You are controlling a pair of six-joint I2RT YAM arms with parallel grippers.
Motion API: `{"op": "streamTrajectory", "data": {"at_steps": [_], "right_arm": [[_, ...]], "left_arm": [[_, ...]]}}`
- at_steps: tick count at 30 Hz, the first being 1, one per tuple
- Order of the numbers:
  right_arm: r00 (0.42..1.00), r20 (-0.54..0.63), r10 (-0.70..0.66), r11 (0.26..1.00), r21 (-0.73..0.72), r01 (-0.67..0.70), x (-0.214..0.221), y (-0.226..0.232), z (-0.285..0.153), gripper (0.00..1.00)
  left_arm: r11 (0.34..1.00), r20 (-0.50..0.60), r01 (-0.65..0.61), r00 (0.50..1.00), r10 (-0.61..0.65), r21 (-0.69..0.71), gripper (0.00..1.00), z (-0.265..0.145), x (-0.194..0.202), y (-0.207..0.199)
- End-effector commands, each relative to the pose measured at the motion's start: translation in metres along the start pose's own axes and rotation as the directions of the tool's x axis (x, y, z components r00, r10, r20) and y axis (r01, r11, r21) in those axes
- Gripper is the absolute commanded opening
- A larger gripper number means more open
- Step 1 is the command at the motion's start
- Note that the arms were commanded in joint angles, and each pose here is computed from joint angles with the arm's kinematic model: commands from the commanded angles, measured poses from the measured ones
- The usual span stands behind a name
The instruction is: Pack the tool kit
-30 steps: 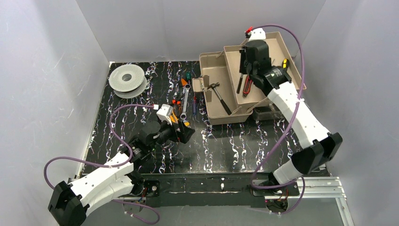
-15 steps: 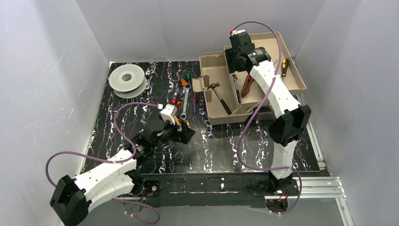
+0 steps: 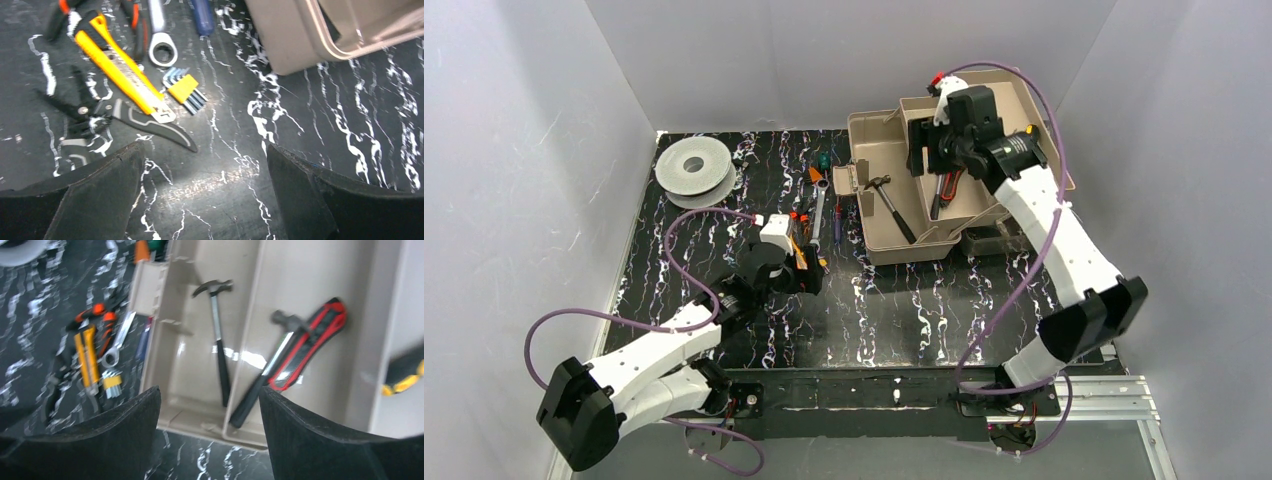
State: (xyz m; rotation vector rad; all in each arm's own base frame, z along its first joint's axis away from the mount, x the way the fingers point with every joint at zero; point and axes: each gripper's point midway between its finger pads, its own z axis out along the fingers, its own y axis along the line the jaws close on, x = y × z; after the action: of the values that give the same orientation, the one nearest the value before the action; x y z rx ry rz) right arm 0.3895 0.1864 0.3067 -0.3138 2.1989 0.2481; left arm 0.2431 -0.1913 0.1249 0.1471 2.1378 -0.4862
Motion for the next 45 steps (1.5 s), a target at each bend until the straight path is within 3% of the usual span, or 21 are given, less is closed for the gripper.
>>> {"op": "streamTrajectory", "data": {"at_steps": [1, 8, 14, 23, 31, 45], "right_arm": [[0.997, 0.059, 0.057, 0.969, -0.243, -0.042, 0.005, 0.044, -0.018, 0.80], [0.996, 0.038, 0.082, 0.942, -0.328, -0.065, 0.043, 0.057, -0.034, 0.79], [0.996, -0.020, 0.089, 0.925, -0.368, -0.090, 0.081, 0.069, -0.037, 0.77], [0.996, -0.050, 0.072, 0.909, -0.407, -0.086, 0.124, 0.098, -0.040, 0.75], [0.998, -0.067, 0.022, 0.911, -0.410, -0.048, 0.146, 0.122, -0.043, 0.74], [1.000, -0.019, 0.013, 0.897, -0.442, -0.020, 0.145, 0.134, -0.049, 0.74]], "left_arm": [[0.980, 0.004, 0.019, 1.000, -0.019, -0.196, 0.93, -0.007, -0.012, 0.029], [0.954, -0.001, 0.055, 0.998, -0.058, -0.295, 0.94, -0.013, -0.011, 0.046], [0.893, -0.028, 0.066, 0.996, -0.088, -0.444, 0.98, -0.022, -0.007, 0.072], [0.822, -0.165, 0.111, 0.956, -0.241, -0.558, 0.86, -0.016, 0.015, 0.105], [0.826, -0.286, 0.082, 0.916, -0.283, -0.557, 0.73, -0.017, 0.044, 0.109], [0.803, -0.385, 0.070, 0.851, -0.358, -0.591, 0.69, -0.023, 0.092, 0.114]]}}
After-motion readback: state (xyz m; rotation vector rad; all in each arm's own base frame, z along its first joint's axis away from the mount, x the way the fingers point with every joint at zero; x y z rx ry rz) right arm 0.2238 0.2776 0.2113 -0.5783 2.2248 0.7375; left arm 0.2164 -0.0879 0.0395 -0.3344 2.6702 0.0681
